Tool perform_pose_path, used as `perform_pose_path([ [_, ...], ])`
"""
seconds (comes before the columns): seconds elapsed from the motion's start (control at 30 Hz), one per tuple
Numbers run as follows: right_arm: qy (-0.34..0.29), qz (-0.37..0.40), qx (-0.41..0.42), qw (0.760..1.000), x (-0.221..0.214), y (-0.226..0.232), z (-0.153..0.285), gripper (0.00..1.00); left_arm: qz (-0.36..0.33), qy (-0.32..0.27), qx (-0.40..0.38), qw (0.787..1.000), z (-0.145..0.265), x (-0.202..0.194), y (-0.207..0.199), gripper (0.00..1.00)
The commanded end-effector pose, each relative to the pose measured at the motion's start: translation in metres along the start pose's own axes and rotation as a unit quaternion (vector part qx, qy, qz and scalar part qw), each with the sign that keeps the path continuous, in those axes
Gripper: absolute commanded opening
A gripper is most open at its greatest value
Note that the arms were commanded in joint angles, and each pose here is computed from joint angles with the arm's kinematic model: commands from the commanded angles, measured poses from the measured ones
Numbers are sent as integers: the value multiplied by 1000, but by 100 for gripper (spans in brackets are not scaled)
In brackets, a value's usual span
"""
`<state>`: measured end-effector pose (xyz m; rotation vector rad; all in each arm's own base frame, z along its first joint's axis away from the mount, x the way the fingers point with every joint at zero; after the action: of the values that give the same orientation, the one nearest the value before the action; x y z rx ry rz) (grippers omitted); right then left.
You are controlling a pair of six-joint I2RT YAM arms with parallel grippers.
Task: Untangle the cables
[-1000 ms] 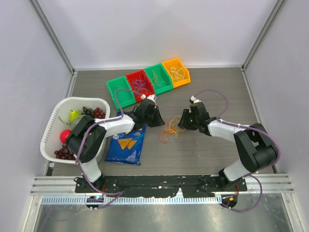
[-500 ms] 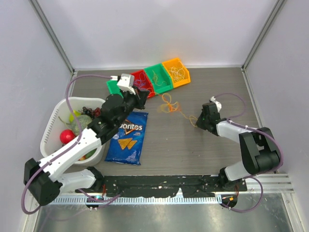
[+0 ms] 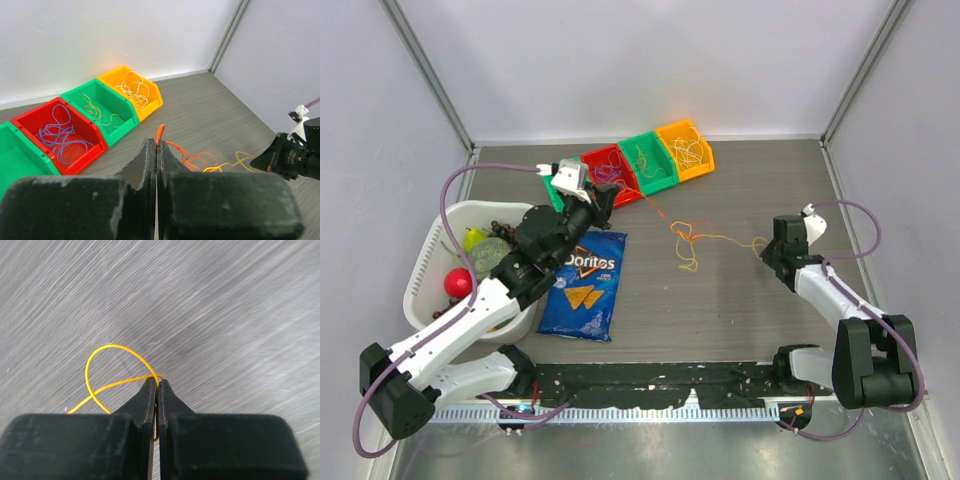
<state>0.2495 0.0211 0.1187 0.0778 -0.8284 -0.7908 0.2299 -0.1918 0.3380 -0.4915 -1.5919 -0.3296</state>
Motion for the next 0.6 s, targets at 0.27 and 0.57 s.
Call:
perform_pose_path([
  [0.27, -115, -151, -99, 977, 73, -67, 11, 1, -36, -96, 54, 993, 23, 41, 16, 0],
  [0.57, -112, -166, -103, 974, 87, -77, 4, 1, -49, -116, 76, 989, 32, 49, 22, 0],
])
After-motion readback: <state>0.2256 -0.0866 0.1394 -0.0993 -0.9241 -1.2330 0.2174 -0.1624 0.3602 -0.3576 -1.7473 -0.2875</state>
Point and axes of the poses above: each gripper's point midway between its finger pads, its own z axis back along the fingers, its own y axis along the line the jaws close on, x = y × z, the point moved 9 cm from there along z, back along the fingers, and after that the axes turned 8 degrees about -z, right-handed, at the moved point
